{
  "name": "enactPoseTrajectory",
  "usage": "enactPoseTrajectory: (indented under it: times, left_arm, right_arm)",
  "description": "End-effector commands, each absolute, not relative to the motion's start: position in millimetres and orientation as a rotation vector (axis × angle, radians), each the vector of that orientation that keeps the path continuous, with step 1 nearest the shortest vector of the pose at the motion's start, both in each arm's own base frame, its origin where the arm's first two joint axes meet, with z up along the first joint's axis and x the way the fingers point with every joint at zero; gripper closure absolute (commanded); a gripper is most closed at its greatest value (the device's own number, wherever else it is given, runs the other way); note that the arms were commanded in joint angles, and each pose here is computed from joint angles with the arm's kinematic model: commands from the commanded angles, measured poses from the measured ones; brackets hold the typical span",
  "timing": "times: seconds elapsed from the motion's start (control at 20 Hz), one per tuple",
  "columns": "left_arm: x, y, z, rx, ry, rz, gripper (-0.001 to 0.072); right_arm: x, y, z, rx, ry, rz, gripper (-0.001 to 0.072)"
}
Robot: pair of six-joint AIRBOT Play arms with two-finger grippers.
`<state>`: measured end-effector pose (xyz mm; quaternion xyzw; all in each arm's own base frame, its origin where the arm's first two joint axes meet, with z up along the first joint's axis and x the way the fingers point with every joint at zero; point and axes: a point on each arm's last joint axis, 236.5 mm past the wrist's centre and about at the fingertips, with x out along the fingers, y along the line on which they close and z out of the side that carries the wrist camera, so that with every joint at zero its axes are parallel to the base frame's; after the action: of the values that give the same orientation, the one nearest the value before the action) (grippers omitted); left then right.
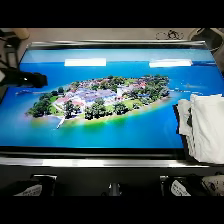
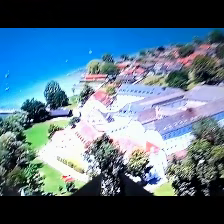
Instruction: Fold the shirts.
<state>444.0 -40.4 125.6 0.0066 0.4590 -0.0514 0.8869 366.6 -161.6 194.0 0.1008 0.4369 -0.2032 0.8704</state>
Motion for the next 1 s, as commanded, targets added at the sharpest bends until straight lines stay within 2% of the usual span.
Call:
enactPoseTrajectory:
  times: [0.0,0.05,0.2,0.95]
  left_arm:
    - [424.6,-40.1,68.2,0.189,1.206,0.009,0.0023]
    - [410.0,-45.7,51.8,0.185,1.277,0.011,0.0024]
    - [396.5,-65.9,34.3,0.165,1.319,-0.047,0.0038]
    - [396.6,-64.8,34.0,0.168,1.32,-0.044,0.0038]
  right_arm:
    - [410.2,-20.7,152.0,0.128,1.086,-0.149,0.007]
    - [401.4,7.7,121.3,0.121,1.225,-0.095,0.0033]
    - [379.9,48.6,68.7,0.16,1.488,0.008,0.0023]
    - [382.2,47.0,61.6,0.168,1.502,-0.009,0.0025]
